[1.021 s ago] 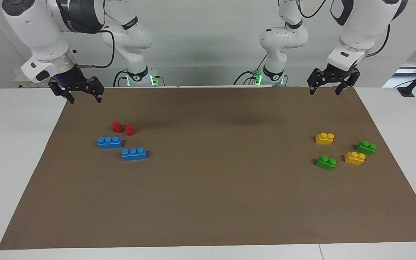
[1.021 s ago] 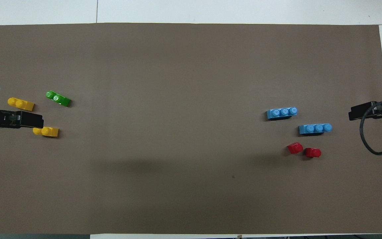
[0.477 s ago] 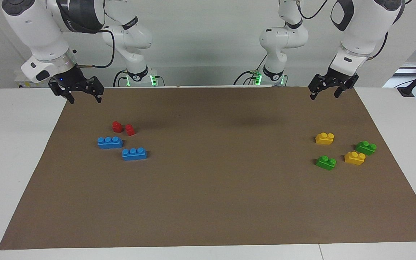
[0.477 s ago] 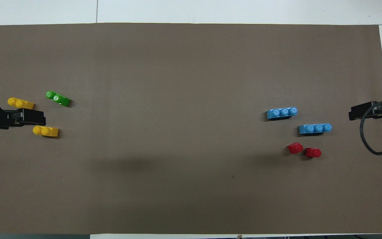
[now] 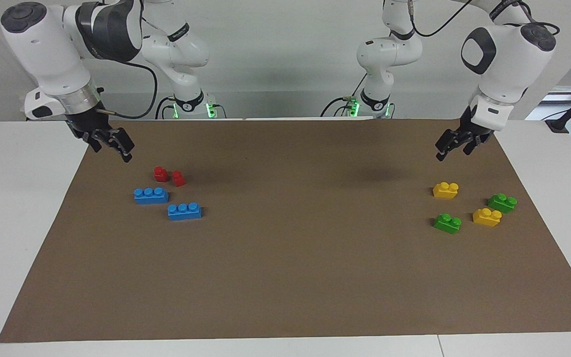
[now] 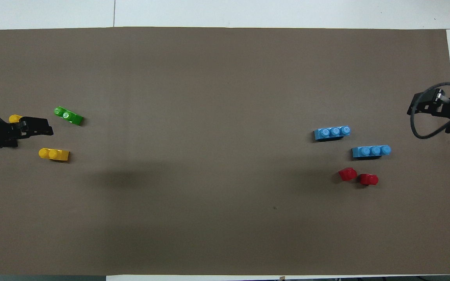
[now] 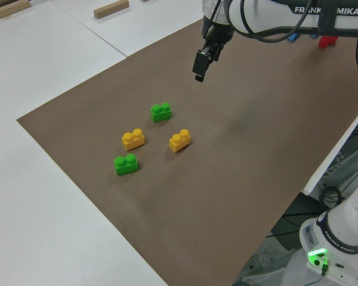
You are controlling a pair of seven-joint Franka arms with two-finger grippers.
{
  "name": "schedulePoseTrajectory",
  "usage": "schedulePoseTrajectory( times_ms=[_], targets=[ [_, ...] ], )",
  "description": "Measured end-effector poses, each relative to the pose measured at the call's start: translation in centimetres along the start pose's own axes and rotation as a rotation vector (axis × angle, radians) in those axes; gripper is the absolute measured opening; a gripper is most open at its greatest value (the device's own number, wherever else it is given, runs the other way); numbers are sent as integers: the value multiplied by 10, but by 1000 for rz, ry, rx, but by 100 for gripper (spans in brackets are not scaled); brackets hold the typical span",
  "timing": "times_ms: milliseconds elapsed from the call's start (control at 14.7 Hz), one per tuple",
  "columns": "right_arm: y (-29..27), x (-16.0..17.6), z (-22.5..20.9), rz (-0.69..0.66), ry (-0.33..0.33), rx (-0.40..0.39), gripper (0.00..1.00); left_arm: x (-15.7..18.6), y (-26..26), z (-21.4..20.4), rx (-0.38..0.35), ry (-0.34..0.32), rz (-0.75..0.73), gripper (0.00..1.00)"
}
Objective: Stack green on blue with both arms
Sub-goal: 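Move the left gripper over the green brick while the right gripper reaches the blue brick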
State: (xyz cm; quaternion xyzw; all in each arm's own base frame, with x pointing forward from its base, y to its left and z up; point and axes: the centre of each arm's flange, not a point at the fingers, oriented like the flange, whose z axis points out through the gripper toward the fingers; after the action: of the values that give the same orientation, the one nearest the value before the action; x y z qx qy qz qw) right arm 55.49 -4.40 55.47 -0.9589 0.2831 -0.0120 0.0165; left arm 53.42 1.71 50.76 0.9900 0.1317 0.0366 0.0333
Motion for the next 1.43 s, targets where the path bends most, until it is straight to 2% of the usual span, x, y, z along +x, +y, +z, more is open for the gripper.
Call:
schedulePoseTrajectory(
  times_ms=[204, 340, 545, 817, 1089, 1226, 1430],
  targets=[
    [-4, 17, 19, 279, -65, 48, 100, 18, 0, 39, -1, -9, -99, 100],
    [-9, 28, 34, 486, -142, 95, 100, 26, -3, 63, 2, -24, -140, 100],
    [-22, 42, 54, 666, -226, 128, 100, 41, -9, 85, 0, -19, -316, 100],
    [-27, 52, 96, 711, -289, 97, 100, 63, -10, 108, -2, -5, -534, 100],
    [-30, 56, 126, 733, -335, 83, 100, 89, -19, 132, 10, -8, -657, 100],
    [-30, 54, 147, 749, -371, 68, 100, 101, -22, 152, 40, -13, -692, 100],
    [-27, 51, 169, 782, -405, 60, 100, 110, -24, 175, 49, -24, -729, 100]
  ],
)
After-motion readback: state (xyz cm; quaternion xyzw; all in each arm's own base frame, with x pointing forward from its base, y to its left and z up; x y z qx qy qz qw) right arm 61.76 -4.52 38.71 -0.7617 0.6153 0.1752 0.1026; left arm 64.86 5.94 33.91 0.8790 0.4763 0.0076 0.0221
